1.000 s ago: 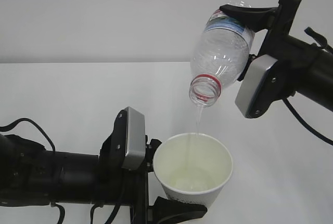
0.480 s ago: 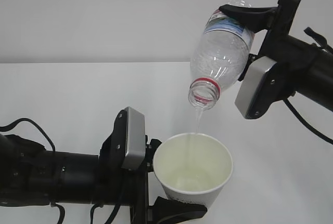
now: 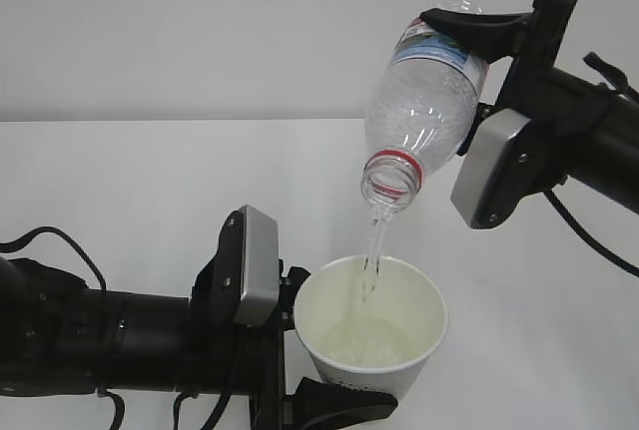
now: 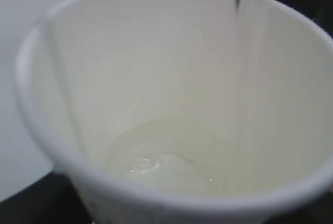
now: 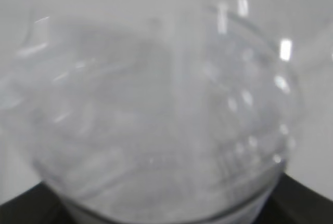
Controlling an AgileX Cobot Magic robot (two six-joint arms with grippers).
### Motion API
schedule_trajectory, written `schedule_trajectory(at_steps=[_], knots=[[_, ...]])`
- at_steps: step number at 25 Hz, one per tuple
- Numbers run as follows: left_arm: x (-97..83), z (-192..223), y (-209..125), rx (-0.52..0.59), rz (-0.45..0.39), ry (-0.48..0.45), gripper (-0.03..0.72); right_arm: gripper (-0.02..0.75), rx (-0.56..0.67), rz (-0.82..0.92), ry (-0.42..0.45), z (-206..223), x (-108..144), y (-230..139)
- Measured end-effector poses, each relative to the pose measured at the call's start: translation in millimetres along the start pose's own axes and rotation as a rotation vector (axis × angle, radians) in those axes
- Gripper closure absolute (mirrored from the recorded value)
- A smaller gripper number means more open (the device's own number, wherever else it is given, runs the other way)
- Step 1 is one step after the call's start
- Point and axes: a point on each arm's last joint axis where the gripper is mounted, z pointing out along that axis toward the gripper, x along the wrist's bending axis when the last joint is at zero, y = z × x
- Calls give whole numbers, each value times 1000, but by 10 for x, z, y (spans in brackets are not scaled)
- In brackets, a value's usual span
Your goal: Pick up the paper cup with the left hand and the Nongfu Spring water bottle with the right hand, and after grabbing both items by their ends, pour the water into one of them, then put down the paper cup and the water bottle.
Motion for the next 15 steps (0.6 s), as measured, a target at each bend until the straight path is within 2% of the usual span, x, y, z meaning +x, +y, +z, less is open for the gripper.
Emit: schedule_trajectory(at_steps=[15], knots=[[-28, 0, -1, 1, 12, -30, 118, 255, 0, -1, -1, 3, -4, -1]])
